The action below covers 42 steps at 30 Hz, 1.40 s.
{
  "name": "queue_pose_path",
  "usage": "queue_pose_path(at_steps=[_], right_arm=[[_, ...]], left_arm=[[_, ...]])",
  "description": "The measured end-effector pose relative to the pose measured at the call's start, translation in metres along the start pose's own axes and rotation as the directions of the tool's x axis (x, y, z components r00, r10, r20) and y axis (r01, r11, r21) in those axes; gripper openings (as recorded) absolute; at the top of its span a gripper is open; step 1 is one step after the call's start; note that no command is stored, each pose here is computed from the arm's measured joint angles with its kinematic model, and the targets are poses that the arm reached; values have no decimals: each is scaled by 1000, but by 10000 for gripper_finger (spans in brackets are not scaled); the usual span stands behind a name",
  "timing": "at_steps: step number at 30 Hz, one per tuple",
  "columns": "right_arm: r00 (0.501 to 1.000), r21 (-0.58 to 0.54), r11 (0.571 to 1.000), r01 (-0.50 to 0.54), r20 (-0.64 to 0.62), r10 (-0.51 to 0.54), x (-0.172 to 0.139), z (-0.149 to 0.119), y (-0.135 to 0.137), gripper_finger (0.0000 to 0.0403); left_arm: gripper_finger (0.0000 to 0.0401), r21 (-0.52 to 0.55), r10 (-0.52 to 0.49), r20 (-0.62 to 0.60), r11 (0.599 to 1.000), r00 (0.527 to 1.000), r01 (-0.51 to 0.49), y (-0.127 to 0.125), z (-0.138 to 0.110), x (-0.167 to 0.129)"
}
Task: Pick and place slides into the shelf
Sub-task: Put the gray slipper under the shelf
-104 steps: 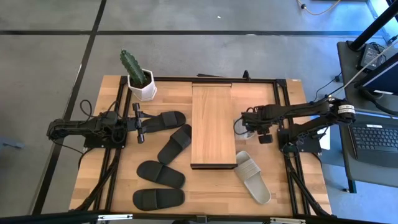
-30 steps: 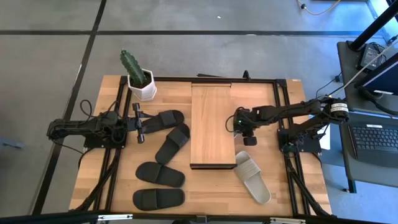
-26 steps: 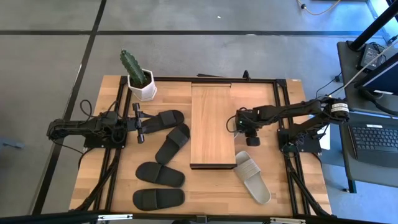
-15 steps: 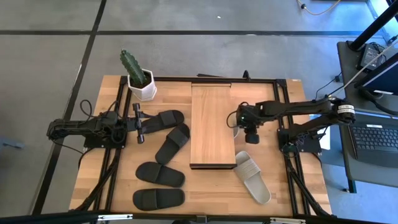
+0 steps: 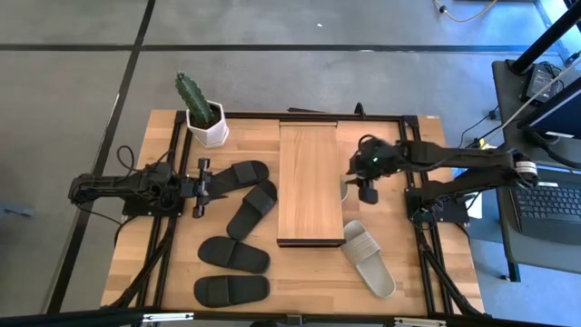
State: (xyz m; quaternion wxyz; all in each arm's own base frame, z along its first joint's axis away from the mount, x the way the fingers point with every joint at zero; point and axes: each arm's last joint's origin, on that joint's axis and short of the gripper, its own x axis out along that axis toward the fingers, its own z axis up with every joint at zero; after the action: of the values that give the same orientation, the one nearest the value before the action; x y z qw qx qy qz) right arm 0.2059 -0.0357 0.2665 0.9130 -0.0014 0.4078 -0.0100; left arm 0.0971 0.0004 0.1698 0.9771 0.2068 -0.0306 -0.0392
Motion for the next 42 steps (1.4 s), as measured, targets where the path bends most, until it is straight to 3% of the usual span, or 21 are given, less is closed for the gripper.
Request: queue_pose_path(at_steps=[5, 14, 19, 22, 27, 33, 42], right_arm=[[977, -56, 998, -26, 208, 37, -20, 10, -15, 133], [971, -57, 998, -28, 235, 41, -21, 4, -48, 133], [972, -57, 997, 44, 234, -30, -25, -3, -68, 133], [977, -25, 999, 29, 211, -24, -27, -9, -73, 133], [995, 54, 996, -72, 76, 68, -25, -23, -64, 133], [979, 188, 964, -186, -54, 199, -26, -31, -37, 133], [936, 262, 916, -302, -99, 337, -40, -26, 14, 133]], left_arm=[[147, -44, 0, 0, 999, 1000, 0, 0, 0, 0], [147, -45, 15, -7, 999, 1000, -16, 0, 0, 0], [147, -44, 54, -26, 997, 998, -56, 2, -1, 0], [147, -44, 74, -41, 996, 996, -76, 2, -2, 0], [147, -42, 105, -54, 993, 993, -107, 3, -2, 0], [147, -37, 133, -67, 990, 989, -136, 4, -2, 0], [147, -9, 134, -67, 991, 989, -135, 4, -2, 0]])
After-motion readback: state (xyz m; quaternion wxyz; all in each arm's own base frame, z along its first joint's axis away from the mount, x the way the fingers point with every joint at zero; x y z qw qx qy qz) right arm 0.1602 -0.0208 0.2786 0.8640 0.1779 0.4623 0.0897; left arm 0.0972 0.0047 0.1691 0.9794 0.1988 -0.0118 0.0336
